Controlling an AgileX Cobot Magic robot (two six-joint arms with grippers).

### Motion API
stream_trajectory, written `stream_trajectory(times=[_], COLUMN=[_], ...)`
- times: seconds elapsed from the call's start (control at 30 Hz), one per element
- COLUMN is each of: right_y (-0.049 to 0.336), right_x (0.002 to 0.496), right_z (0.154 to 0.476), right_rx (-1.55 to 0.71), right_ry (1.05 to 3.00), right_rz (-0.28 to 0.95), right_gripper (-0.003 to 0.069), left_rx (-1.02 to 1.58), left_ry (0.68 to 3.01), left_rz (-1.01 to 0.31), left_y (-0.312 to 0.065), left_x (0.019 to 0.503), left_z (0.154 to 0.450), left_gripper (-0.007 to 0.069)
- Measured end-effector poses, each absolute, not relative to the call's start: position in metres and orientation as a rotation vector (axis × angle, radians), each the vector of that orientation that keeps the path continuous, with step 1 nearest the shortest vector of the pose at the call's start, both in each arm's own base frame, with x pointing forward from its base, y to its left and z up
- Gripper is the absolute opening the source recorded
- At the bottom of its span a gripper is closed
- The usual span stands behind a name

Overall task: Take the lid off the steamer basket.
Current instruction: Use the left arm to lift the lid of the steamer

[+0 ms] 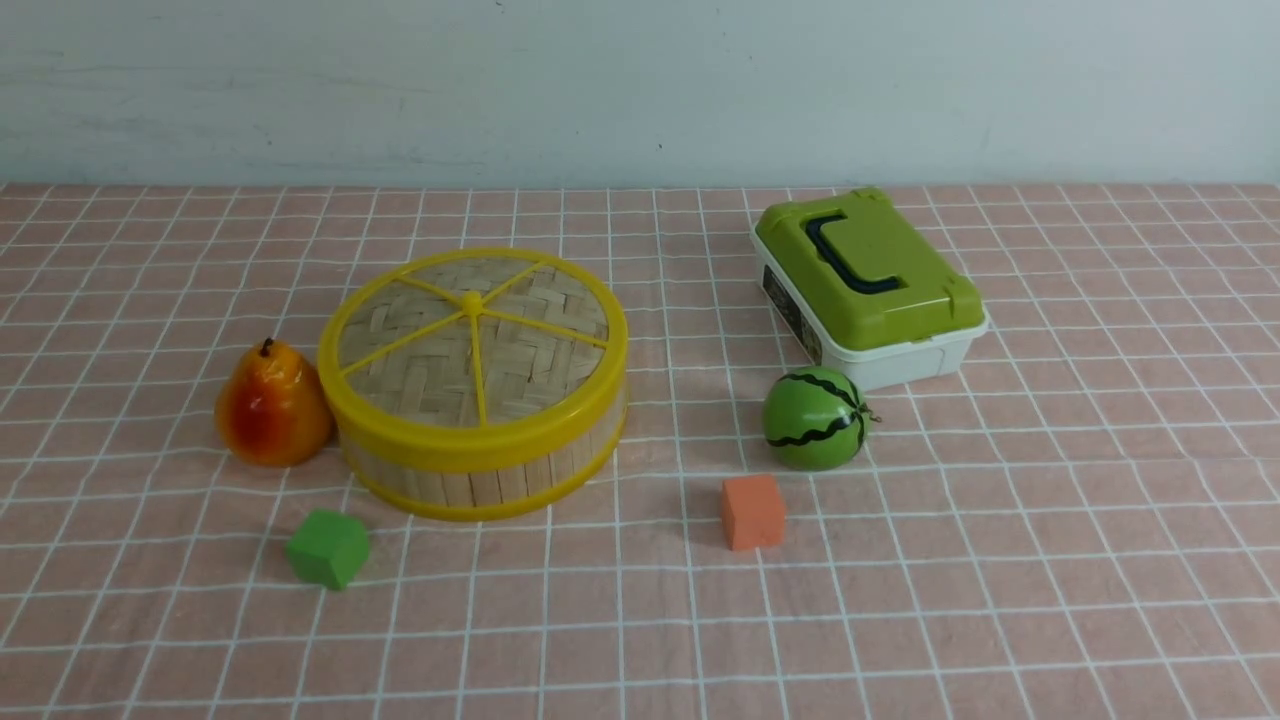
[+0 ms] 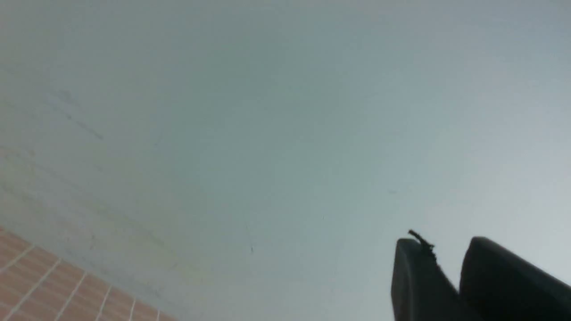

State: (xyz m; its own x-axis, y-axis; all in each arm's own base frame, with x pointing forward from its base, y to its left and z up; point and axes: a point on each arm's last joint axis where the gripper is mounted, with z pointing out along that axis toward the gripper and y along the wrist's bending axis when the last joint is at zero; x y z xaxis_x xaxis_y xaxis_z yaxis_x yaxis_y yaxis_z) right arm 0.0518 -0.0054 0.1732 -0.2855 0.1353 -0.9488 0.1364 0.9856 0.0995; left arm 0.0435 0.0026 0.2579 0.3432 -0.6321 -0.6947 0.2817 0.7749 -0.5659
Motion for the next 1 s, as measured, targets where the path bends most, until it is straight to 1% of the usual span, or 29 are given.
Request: stream_trajectory(times=[0.03,0.07,0.13,0.17,0.2,0.23,0.27,0.3,0.37,0.4,0.47,0.5,0.6,0.73,0.77,0.83,0.9,0.93,0.97,1.0], right_y=[-0.005,-0.005,-0.005,-0.005,-0.005,-0.005,-0.005,-0.005,-0.005,-0.005,-0.005,-0.005,-0.005,-0.005,-0.005,-0.005,-0.005,-0.005,-0.005,-0.005], right_x=[0.052,0.052,0.052,0.052,0.052,0.052,0.052,0.052,0.052,0.052,0.052,0.052,0.052,0.052,0.052,0.052,0.052,0.052,0.052,0.052], right_z=[0.173,0.173,0.173,0.173,0.173,0.173,0.173,0.173,0.173,0.173,0.173,0.173,0.173,0.173,0.173,0.173,0.173,0.173,0.173,0.173], right_rx=[0.197,0.197,0.197,0.197,0.197,0.197,0.197,0.197,0.197,0.197,0.197,0.197,0.197,0.197,0.197,0.197,0.197,0.197,0.197,0.197], right_ry=[1.865,1.865,1.865,1.865,1.865,1.865,1.865,1.865,1.865,1.865,1.865,1.865,1.865,1.865,1.865,1.865,1.865,1.865,1.865,1.865], right_rz=[-0.001,-0.001,-0.001,-0.001,-0.001,-0.001,-0.001,-0.001,-0.001,-0.001,-0.001,-0.001,-0.001,-0.001,-0.001,-0.001,-0.001,-0.001,-0.001,-0.001], right_gripper=[0.0241,0.0241,0.0241,0.0241,0.0241,0.0241,0.0241,0.0241,0.0241,0.0241,0.0241,0.0241,0.0241,0.0241,0.0241,0.0241,0.0241,0.0241,0.0241,0.0241], left_rx=[-0.36,-0.34,-0.296,-0.29,-0.259,-0.253,-0.243,-0.213,-0.189,-0.155,-0.133,-0.105,-0.054,-0.025,-0.022,0.012,0.061,0.086,0.102,0.148], left_ry=[1.108,1.131,1.2,1.198,1.309,1.311,1.38,1.506,1.606,1.703,1.758,1.832,2.039,2.207,2.214,2.316,2.366,2.398,2.41,2.46], left_rz=[-0.6,-0.58,-0.527,-0.523,-0.463,-0.458,-0.431,-0.376,-0.336,-0.296,-0.279,-0.269,-0.355,-0.5,-0.505,-0.547,-0.565,-0.566,-0.567,-0.538], left_y=[0.001,0.0,-0.002,-0.002,-0.004,-0.004,-0.005,-0.007,-0.008,-0.01,-0.012,-0.014,-0.026,-0.041,-0.042,-0.05,-0.059,-0.066,-0.069,-0.081], left_x=[0.042,0.041,0.04,0.039,0.047,0.046,0.053,0.063,0.076,0.094,0.105,0.119,0.159,0.206,0.205,0.237,0.254,0.268,0.269,0.286], left_z=[0.268,0.276,0.299,0.305,0.322,0.328,0.333,0.351,0.363,0.377,0.383,0.388,0.403,0.415,0.414,0.415,0.42,0.421,0.421,0.418], left_gripper=[0.0021,-0.0012,-0.0013,-0.0013,-0.0013,-0.0013,-0.0013,-0.0013,-0.0013,-0.0013,-0.0013,-0.0013,-0.0013,-0.0013,-0.0013,-0.0013,-0.0013,-0.0013,-0.0013,-0.0013])
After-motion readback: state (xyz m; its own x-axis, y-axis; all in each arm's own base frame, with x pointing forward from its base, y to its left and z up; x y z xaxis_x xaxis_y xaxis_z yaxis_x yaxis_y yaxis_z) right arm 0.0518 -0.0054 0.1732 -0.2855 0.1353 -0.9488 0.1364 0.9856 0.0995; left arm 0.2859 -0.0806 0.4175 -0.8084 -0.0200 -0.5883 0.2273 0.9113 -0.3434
